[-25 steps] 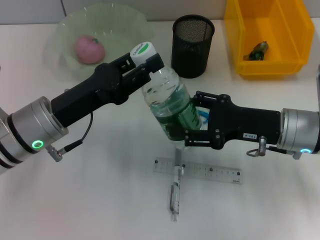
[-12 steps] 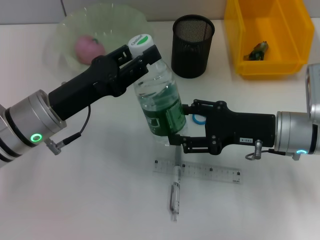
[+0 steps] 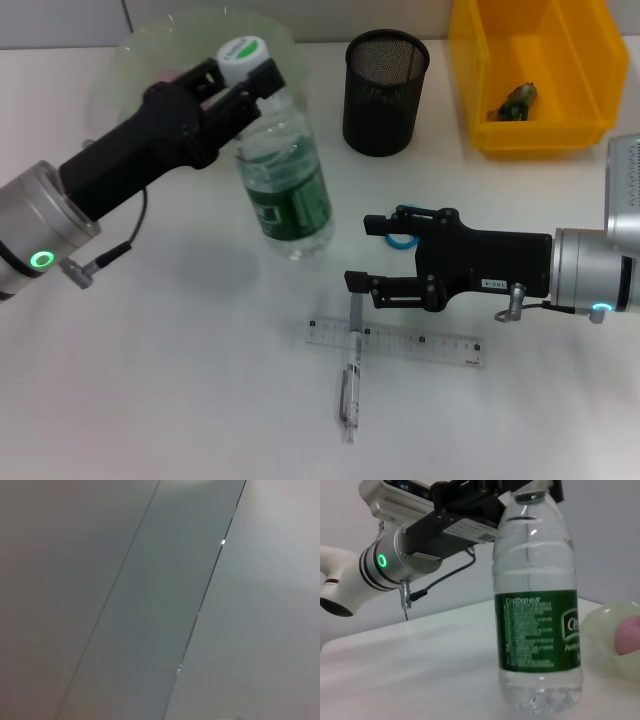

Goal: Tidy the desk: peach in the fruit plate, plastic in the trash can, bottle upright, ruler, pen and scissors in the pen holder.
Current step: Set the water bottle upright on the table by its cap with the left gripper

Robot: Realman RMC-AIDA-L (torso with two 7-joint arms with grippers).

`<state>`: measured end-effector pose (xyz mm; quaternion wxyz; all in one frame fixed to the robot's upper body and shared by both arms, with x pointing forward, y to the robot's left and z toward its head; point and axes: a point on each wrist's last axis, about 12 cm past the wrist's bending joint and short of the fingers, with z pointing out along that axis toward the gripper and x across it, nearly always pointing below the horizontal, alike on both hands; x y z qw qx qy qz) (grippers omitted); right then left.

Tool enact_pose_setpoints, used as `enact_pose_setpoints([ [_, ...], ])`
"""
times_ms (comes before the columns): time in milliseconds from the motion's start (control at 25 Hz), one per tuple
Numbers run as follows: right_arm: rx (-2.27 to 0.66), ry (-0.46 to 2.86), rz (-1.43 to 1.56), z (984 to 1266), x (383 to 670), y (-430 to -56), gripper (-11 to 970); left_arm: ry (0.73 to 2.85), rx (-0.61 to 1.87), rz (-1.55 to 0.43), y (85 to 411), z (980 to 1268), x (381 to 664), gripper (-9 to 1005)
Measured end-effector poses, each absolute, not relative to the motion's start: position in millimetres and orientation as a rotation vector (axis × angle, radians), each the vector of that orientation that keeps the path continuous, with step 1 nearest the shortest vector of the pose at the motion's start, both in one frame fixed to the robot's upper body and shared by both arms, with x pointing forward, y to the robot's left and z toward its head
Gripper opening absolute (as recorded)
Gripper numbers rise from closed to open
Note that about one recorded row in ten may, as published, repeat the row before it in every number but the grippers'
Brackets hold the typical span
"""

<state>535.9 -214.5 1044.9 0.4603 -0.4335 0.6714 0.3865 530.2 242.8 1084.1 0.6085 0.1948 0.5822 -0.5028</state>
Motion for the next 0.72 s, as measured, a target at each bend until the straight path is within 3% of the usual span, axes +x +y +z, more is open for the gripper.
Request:
enact_pose_setpoints([
  [720, -1.047, 1.67, 0.883, 1039.1, 535.2, -220.5, 775, 1.4, 0.407, -0.67, 294.9, 1067.3, 529.9, 446],
])
